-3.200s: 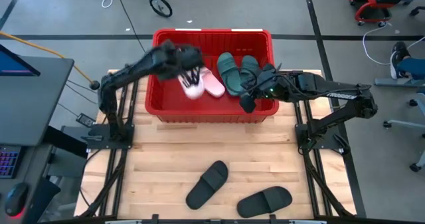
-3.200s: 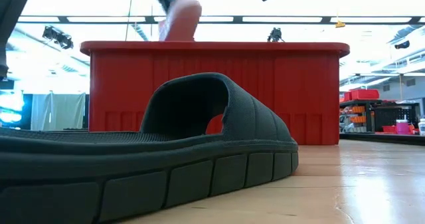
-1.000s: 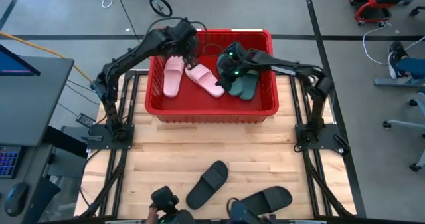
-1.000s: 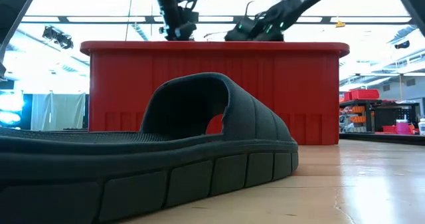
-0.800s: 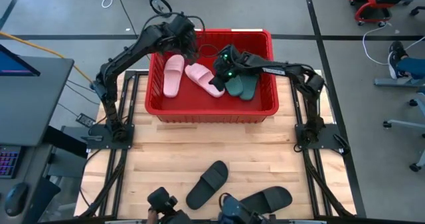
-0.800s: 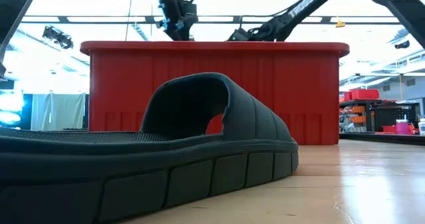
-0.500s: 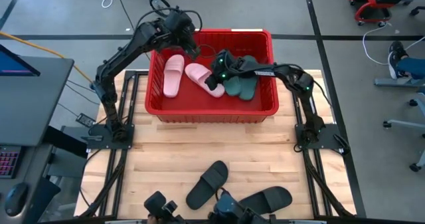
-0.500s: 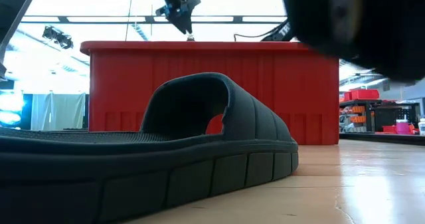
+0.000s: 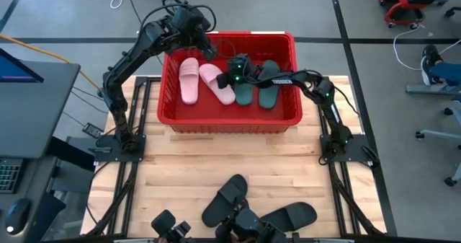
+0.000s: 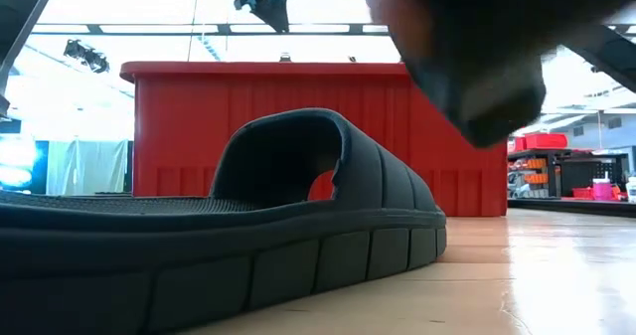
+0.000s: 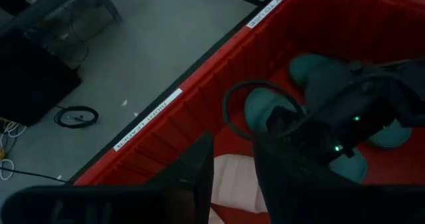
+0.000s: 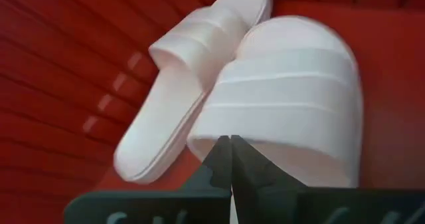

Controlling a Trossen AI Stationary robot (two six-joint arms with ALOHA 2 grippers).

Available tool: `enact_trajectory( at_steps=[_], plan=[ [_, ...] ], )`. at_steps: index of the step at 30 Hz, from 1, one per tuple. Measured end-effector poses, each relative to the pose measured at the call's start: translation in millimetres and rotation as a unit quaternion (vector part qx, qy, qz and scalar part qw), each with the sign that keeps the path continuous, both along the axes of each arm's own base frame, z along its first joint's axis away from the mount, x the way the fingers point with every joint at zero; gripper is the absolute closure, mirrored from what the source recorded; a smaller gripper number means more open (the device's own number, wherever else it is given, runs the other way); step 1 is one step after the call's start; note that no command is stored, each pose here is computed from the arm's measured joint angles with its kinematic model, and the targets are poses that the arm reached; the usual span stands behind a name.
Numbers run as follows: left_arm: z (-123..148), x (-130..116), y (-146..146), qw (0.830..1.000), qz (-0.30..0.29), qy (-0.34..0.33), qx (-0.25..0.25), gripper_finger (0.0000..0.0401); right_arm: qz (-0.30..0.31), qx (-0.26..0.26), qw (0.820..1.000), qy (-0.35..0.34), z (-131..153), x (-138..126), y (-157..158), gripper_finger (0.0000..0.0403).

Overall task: Pick and place slides into bin
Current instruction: Adjust the right pink slide in the red bin, then put the top black slide into the red bin

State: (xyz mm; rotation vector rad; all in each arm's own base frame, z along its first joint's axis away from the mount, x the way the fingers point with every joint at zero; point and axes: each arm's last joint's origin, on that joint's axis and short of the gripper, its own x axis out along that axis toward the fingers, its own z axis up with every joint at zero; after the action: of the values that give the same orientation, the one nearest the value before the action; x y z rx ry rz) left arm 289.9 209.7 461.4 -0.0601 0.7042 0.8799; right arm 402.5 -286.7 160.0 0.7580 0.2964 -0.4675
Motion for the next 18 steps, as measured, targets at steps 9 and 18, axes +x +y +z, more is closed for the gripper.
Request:
enact_trajectory(
  at_steps=[9, 18],
  plan=[
    [-4, -3, -2, 1.000, 0.011, 0.012, -0.025, 0.0288, 0.130, -0.001, 0.990, -0.062, 88, -24, 17, 0.0403],
    [-11, 1, -16, 0.993, -0.028, -0.012, -0.113, 0.0303, 0.138, -0.167, 0.975, -0.041, 234, -115, 84, 0.0403]
  ],
)
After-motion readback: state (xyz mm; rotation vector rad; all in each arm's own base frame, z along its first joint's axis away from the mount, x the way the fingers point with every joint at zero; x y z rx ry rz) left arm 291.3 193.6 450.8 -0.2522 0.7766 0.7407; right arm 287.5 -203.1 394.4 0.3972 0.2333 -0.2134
